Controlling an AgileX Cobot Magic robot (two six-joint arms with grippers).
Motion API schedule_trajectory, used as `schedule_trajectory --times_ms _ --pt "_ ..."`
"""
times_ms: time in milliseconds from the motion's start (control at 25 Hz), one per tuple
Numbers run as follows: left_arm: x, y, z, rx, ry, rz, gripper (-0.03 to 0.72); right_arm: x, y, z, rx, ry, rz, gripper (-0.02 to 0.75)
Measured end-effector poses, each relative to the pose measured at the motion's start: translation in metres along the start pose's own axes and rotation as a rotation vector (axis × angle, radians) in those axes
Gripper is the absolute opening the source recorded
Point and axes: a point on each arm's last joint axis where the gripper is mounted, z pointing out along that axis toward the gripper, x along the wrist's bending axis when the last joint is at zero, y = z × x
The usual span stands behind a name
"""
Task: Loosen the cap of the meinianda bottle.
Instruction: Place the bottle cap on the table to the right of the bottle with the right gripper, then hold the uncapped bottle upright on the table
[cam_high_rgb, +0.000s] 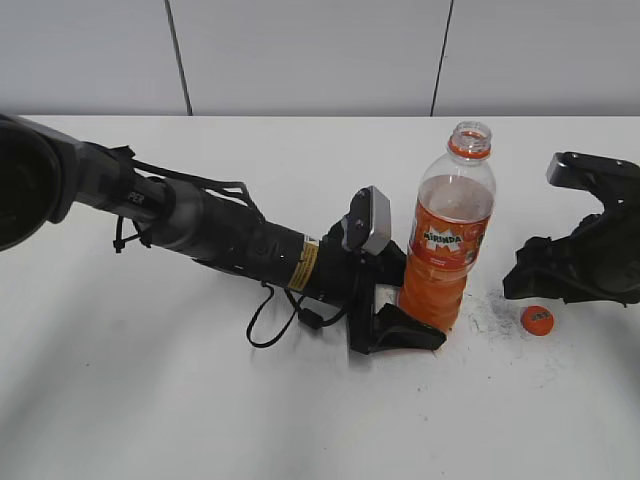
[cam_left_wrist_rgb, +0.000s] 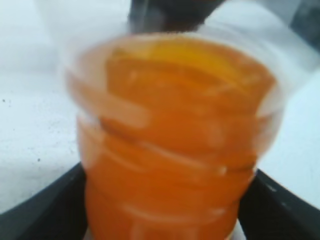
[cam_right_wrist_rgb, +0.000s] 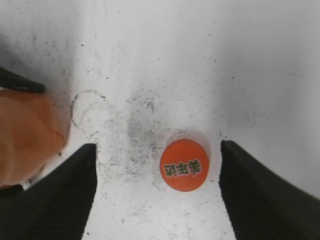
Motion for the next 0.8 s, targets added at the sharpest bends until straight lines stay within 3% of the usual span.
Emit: schedule_trajectory --times_ms 200,560,800 --pt "0.005 -0.005 -0.011 0.022 -0.003 -0.055 0.675 0.004 0.004 -0.014 -0.043 0.012 -0.013 0.565" --pt "0.012 0.000 -0.043 0.155 -0.020 -0.057 0.675 0.005 0.005 -0.017 -0.053 0.013 -0.018 0.566" --pt "0.019 0.007 -0.072 0.254 0.100 -0.040 0.675 0.008 0.008 -0.027 -0.086 0.018 -0.027 0.566"
